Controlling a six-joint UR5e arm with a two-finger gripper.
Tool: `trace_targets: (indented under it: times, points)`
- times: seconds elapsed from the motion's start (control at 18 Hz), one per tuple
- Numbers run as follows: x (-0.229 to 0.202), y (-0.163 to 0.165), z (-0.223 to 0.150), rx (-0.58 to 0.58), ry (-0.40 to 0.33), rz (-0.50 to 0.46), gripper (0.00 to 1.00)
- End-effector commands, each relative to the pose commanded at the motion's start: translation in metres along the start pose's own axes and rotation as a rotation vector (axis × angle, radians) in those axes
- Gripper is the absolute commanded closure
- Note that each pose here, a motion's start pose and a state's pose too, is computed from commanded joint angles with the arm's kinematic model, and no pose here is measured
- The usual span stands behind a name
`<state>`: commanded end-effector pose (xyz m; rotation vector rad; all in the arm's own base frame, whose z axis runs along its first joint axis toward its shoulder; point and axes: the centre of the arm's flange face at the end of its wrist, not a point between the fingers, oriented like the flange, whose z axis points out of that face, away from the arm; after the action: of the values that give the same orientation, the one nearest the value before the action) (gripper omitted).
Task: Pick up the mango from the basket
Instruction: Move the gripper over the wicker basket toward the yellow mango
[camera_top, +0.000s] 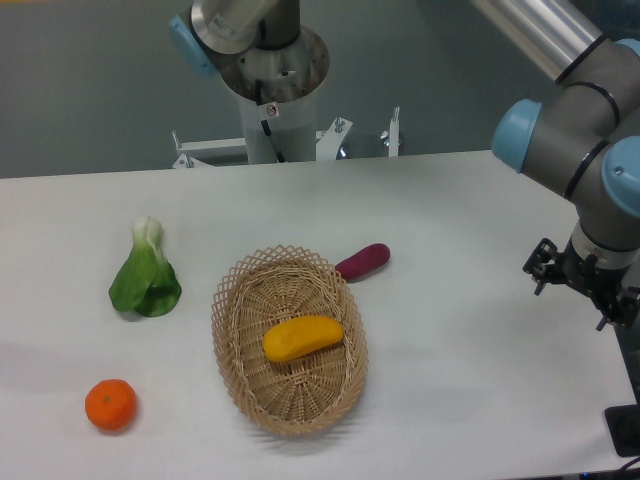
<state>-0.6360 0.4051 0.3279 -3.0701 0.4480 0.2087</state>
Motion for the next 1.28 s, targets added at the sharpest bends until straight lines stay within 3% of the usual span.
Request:
trace_targets:
  times: [0.33, 0.56, 0.83, 1.28]
  points:
    - [0.014, -0.021, 0.003, 0.014, 0.005, -0.006, 0.0]
    - [0.032, -0.062, 0.004, 0.017, 0.01, -0.117, 0.0]
    - [0.1, -0.112, 0.009, 0.019, 0.072, -0.066, 0.0]
    - [0.2, -0.199, 0.015, 0.032, 0.098, 0.104, 0.0]
